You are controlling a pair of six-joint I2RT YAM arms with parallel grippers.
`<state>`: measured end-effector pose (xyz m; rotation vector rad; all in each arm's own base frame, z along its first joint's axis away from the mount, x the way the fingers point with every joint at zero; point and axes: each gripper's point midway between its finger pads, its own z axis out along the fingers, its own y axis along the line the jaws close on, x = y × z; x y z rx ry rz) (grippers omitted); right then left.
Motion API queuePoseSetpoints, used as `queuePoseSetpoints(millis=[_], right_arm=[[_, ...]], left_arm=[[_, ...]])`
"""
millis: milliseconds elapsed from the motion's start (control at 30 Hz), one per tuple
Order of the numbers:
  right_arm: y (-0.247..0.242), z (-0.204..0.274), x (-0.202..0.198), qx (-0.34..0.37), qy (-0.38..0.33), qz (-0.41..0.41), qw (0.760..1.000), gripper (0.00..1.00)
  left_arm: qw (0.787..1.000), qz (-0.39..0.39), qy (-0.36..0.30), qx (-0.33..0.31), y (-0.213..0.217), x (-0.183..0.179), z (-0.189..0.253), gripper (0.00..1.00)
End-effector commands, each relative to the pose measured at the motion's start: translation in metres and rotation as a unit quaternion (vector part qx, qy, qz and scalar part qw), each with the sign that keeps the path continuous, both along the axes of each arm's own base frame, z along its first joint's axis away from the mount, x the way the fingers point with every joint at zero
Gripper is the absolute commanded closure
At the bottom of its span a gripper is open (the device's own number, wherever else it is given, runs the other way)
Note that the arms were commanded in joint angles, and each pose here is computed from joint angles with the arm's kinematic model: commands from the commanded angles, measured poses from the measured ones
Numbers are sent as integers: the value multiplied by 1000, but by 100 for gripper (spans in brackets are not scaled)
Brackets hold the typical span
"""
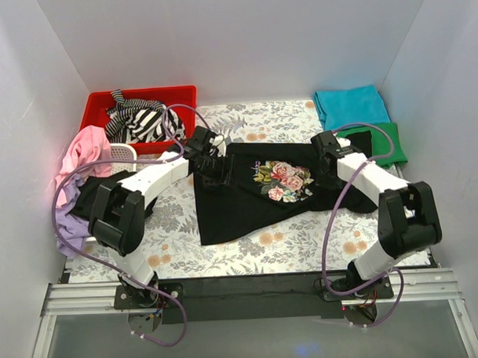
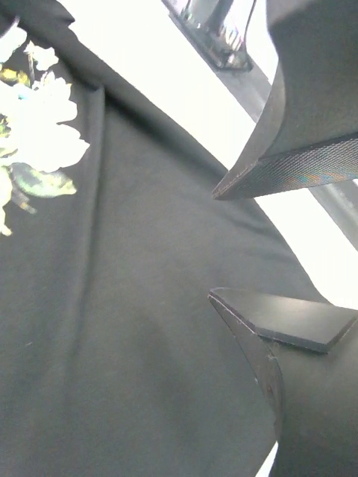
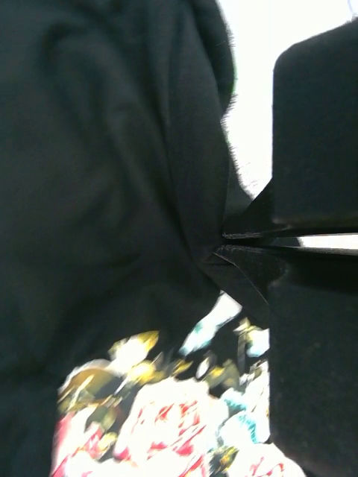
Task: Fold and stack the t-shirts
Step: Fold the tshirt
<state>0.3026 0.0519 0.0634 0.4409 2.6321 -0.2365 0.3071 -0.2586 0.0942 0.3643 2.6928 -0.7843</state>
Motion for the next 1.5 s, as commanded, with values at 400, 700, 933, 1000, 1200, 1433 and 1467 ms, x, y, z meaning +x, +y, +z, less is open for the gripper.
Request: queuePoseSetpoints(millis=[400,700,933,1000,1200,1433,1467], right_arm=[[33,4,98,23,-34,105,994,99],[45,-12,106,53,-21,128,990,99],[57,-12,105,87,-23,143,986,99],[58,-13,104,90,-24,144,985,99],[60,-13,102,102,-27,146,984,99],[59,-13,102,107,-27,145,983,99],[58,-15,102,107,-25,145,983,99]], left_arm=[[994,-17,106,13,20,-140,-17,35],[993,-10,63,103,33,-148,-26,35],[990,27,-25,137,28,-108,-30,35],[988,27,-39,144,26,-101,-35,34],[985,-37,-57,158,4,-110,-59,34],[969,-89,-82,214,-2,-127,-84,34],[969,-86,-81,218,-1,-128,-85,34]])
